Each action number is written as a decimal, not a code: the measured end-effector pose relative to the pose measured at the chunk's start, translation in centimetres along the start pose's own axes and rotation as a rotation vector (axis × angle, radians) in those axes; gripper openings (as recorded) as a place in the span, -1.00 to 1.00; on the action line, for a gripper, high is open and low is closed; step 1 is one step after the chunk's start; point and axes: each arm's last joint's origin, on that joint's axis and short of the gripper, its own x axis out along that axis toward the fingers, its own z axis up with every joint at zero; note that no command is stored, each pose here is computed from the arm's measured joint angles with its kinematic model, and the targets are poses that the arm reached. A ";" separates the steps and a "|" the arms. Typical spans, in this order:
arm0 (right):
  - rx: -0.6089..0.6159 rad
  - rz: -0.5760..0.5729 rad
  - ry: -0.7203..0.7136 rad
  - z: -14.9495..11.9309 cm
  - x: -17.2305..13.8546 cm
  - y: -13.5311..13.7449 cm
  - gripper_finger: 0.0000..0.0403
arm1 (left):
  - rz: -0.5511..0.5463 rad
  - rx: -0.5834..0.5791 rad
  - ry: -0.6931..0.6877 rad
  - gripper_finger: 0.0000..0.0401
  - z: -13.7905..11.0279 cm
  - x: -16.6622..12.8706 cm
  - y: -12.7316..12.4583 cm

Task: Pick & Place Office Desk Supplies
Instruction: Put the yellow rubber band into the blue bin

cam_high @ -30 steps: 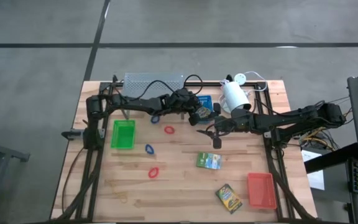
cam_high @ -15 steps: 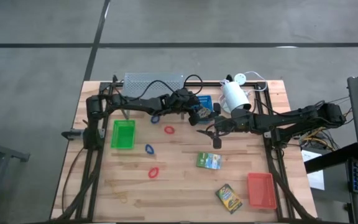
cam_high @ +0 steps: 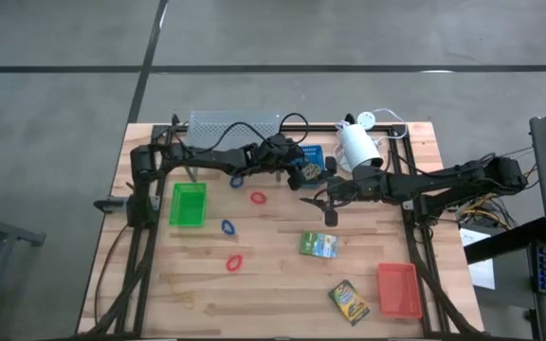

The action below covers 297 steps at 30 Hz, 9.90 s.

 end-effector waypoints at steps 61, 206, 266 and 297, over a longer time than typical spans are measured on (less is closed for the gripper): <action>0.000 0.000 0.000 0.0 0.0 0.0 0.05 | -0.034 -0.150 0.341 -0.26 -7.0 -21.0 -6.4; -0.001 0.000 0.000 0.0 0.0 0.0 0.05 | -0.372 0.156 1.068 -0.99 -21.7 -30.7 -21.8; 0.001 0.000 0.000 0.0 0.0 0.0 0.05 | -0.087 -0.039 -0.128 -1.00 -8.1 -29.9 -19.4; 0.002 0.007 -0.001 0.0 0.0 0.0 0.05 | -0.182 0.297 -0.248 -1.00 -3.1 -27.0 -16.7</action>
